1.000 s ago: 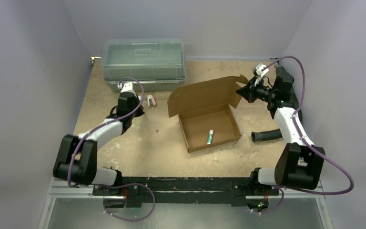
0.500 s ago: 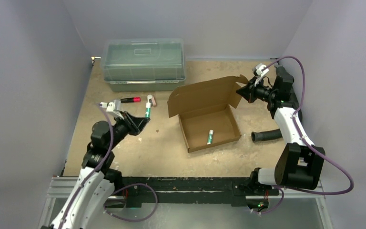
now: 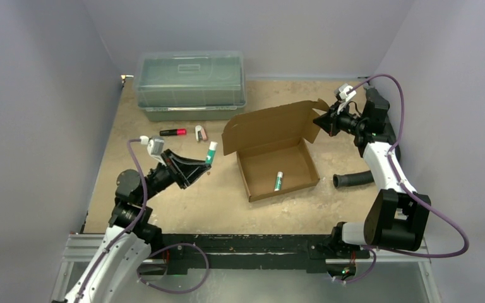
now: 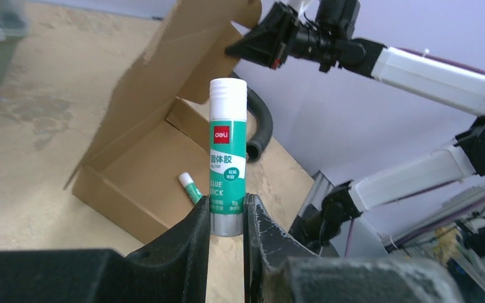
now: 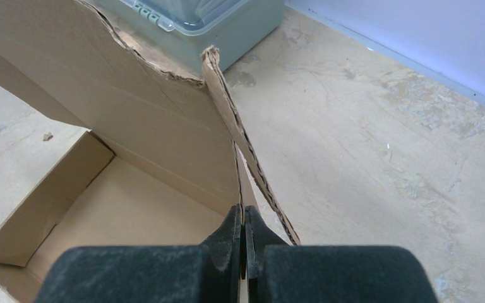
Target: Fold the paper box
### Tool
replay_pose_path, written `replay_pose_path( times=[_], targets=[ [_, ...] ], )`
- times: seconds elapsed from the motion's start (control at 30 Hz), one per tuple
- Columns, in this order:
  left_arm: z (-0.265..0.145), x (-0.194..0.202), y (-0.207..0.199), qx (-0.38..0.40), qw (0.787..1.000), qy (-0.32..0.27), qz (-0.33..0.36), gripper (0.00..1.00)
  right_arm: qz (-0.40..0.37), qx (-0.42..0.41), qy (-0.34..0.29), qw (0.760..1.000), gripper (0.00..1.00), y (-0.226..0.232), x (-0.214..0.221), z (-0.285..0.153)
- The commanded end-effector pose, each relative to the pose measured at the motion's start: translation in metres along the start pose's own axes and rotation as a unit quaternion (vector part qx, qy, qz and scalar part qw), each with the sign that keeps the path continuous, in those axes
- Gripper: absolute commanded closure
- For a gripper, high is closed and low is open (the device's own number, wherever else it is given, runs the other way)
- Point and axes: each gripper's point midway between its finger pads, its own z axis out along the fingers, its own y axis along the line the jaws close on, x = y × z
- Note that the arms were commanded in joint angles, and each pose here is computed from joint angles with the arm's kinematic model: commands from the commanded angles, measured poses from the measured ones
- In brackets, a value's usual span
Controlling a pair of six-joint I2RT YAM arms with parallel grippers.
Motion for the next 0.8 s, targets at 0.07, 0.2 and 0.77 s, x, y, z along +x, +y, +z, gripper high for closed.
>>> replay_pose_path(
  times=[0.07,0.2,0.77],
  targets=[
    [0.033,0.022,-0.031,0.052,0.997,0.042,0.028,1.0,-0.007,-0.005,-0.006,1.0,1.0,0.0,-0.005,-0.001],
    [0.065,0.072,-0.059,0.054,0.989,0.111,0.084,1.0,-0.006,-0.004,-0.004,1.0,1.0,-0.001,-0.003,0.0],
    [0.164,0.201,0.035,-0.176,0.899,0.289,0.278,0.97,-0.006,-0.009,-0.006,1.0,1.0,0.001,-0.004,-0.001]
  ],
)
